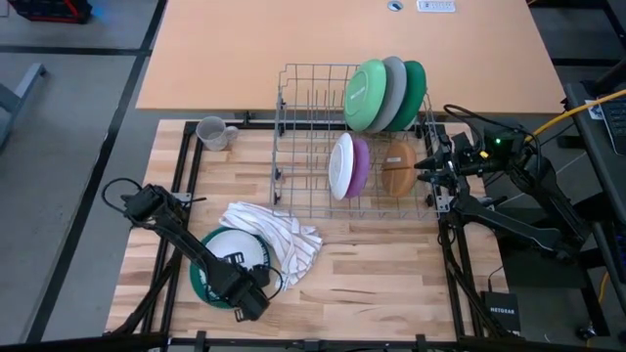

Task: Sort dishes
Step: Put the white plate into the dish rack

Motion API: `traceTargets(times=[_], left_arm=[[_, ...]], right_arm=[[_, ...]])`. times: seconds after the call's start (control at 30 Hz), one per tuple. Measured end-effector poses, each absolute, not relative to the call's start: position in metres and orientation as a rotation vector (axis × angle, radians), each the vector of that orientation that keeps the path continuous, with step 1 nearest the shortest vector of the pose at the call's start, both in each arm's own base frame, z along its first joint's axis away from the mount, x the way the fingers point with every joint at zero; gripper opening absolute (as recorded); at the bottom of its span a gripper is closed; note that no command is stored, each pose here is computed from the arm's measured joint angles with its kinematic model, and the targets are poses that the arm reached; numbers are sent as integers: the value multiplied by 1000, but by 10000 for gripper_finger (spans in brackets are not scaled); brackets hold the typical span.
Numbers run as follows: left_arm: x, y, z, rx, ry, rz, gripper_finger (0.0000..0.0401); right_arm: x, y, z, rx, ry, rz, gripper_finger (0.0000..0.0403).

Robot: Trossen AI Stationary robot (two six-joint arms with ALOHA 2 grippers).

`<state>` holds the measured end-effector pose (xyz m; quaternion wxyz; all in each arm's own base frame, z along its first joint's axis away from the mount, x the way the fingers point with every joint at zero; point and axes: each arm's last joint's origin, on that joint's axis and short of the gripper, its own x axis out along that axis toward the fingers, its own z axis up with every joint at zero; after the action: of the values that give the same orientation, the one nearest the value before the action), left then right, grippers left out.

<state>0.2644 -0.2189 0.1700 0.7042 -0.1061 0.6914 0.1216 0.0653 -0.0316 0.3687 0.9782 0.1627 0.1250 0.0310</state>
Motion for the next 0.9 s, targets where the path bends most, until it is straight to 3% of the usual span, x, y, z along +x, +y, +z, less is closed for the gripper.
traceTargets(times=[0.13, 0.4, 0.9], left_arm=[[266, -217, 170, -243, 1537, 277, 108], [265, -217, 174, -230, 1550, 297, 10], [276, -225, 250, -166, 1555, 236, 3]], right_arm=[[65, -32, 369, 328, 252, 63, 179], [65, -31, 369, 255, 242, 94, 179], [69, -32, 382, 68, 126, 226, 179]])
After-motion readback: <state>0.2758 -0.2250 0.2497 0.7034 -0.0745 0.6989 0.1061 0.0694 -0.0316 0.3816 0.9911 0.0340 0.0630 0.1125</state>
